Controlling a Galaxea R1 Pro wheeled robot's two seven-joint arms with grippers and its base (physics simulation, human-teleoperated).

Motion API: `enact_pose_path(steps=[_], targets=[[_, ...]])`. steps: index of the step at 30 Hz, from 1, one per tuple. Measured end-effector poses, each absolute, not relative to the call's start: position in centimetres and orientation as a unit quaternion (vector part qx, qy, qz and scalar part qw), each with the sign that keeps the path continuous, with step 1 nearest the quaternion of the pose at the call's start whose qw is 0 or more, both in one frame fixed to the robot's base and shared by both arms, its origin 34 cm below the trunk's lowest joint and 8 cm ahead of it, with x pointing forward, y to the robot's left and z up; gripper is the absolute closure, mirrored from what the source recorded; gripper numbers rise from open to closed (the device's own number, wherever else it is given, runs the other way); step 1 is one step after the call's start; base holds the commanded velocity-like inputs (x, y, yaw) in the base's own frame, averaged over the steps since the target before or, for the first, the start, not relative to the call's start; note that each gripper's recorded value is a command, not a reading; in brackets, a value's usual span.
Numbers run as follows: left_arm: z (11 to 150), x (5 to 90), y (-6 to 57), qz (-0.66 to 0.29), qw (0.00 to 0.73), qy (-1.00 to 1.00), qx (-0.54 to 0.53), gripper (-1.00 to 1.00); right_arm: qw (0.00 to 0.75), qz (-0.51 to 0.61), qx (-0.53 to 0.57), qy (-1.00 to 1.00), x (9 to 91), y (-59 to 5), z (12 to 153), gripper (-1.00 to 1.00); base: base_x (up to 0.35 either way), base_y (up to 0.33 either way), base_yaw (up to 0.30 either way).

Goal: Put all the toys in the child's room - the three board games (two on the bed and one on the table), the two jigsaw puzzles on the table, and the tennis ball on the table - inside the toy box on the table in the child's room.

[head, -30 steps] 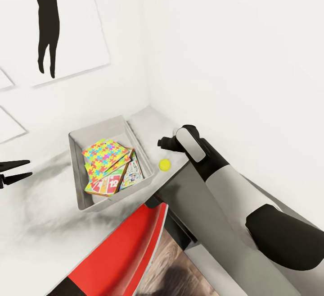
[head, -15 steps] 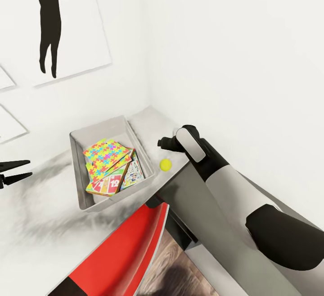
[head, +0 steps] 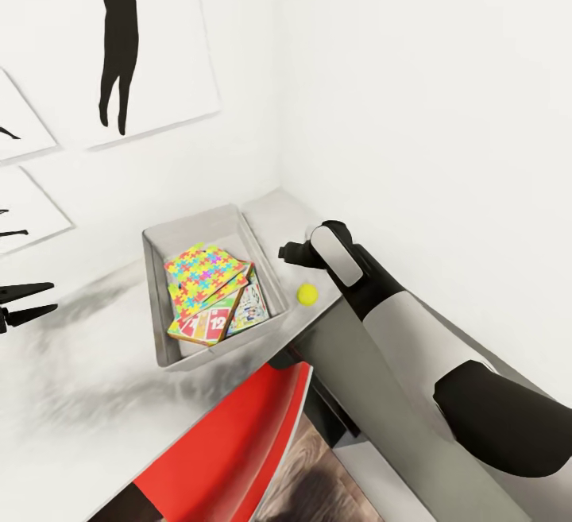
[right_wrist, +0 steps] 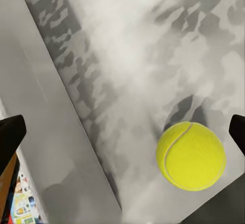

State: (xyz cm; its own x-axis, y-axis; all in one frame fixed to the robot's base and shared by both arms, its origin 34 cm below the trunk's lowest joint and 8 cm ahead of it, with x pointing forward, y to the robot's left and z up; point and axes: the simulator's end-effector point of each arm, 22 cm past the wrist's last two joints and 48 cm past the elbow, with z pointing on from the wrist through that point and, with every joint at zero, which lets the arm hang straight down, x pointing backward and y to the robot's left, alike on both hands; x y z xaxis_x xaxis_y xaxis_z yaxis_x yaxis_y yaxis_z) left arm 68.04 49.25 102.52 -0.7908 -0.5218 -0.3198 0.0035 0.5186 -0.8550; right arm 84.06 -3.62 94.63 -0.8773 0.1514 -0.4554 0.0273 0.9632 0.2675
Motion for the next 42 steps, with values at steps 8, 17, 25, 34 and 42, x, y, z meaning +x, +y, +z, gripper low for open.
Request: enact_pose_path(steps=[8, 17, 25, 34, 42], targets=[[102.5, 68.0, 49.2, -0.465, 0.282, 0.824, -0.157, -1.00, 0.245, 0.119, 0.047, 0.961, 84.1, -4.0, 94.5, -1.00, 0.002, -0.011, 0.004], [102.0, 68.1, 48.7, -0.469, 0.280, 0.822, -0.158, -1.00, 0.234, 0.135, 0.058, 0.961, 83.9, -4.0, 95.6, -1.00, 0.000, 0.000, 0.000], [102.0, 68.1, 48.7, -0.469, 0.280, 0.822, -0.158, -1.00, 0.225, 0.151, 0.067, 0.960, 83.9, -4.1, 96.9, -1.00, 0.000, 0.000, 0.000], [102.0, 68.1, 48.7, -0.469, 0.280, 0.822, -0.158, -1.00, 0.216, 0.165, 0.069, 0.960, 83.7, -4.1, 98.2, -1.00, 0.000, 0.000, 0.000], [102.0, 68.1, 48.7, -0.469, 0.280, 0.822, -0.158, -1.00, 0.194, 0.162, 0.058, 0.966, 82.7, -4.1, 97.7, -1.00, 0.000, 0.000, 0.000]])
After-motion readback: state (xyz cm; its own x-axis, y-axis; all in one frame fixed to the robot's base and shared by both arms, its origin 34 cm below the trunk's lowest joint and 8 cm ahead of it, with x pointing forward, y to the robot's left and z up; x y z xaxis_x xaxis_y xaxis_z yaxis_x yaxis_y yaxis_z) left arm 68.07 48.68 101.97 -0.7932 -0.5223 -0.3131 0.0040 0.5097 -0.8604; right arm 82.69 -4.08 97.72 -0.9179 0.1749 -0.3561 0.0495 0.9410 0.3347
